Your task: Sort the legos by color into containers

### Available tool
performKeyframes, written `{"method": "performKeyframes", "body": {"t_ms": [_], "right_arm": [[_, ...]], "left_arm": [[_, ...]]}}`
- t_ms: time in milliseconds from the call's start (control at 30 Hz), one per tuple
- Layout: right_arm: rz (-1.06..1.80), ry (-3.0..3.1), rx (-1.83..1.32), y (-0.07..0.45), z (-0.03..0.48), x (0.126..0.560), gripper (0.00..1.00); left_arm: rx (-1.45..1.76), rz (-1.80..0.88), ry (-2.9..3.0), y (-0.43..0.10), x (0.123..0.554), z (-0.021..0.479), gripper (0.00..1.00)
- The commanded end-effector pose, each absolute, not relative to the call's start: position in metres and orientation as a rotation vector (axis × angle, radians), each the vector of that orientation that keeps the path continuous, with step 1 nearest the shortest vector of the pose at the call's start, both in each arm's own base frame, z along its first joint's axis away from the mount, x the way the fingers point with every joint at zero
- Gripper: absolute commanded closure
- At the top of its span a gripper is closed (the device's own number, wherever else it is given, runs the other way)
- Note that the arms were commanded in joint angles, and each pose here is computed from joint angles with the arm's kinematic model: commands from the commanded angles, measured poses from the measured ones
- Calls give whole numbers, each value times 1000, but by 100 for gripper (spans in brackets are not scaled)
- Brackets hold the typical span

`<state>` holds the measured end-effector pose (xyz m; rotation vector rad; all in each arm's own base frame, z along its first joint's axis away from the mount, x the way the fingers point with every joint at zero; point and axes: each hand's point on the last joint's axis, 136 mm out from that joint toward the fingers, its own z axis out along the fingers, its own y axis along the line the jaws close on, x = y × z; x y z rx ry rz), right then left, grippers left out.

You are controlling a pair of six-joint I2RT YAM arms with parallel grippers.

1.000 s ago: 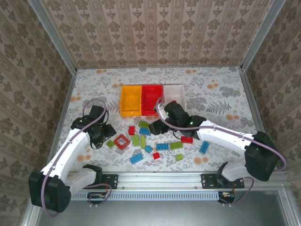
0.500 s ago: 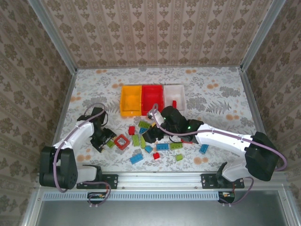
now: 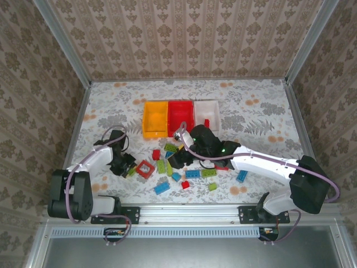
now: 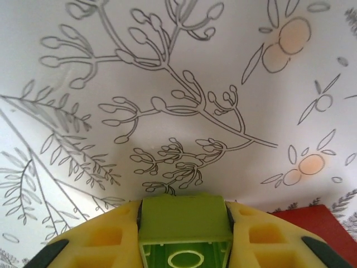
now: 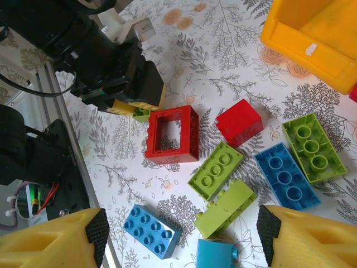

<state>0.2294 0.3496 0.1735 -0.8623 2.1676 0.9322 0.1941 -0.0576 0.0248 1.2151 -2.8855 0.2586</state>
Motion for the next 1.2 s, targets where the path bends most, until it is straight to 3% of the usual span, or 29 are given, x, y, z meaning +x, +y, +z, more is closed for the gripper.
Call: {"method": "performKeyframes", "body": {"t_ms": [0, 167, 300, 600, 867, 1033, 1167], "right_arm": [[950, 2098, -808, 355, 192, 239, 26], [909, 2012, -587, 331, 226, 271, 26], [881, 2002, -386, 303, 236, 305, 27], [771, 2039, -235, 268, 235, 327, 27], [604, 2126, -184, 230, 210, 314, 27], [421, 2207, -48, 186, 190, 309, 25], [313, 2275, 133, 148, 173, 306, 26]], "left_arm": [[1152, 232, -3061, -50, 217, 65, 77], [800, 261, -3328, -83, 278, 129, 79], [495, 186, -3450, -121, 324, 151, 79], [293, 90, -3384, -165, 407, 115, 78], [300, 93, -3301, -179, 420, 73, 70], [287, 88, -3287, -186, 418, 69, 52], [291, 96, -3295, -186, 416, 76, 46]]}}
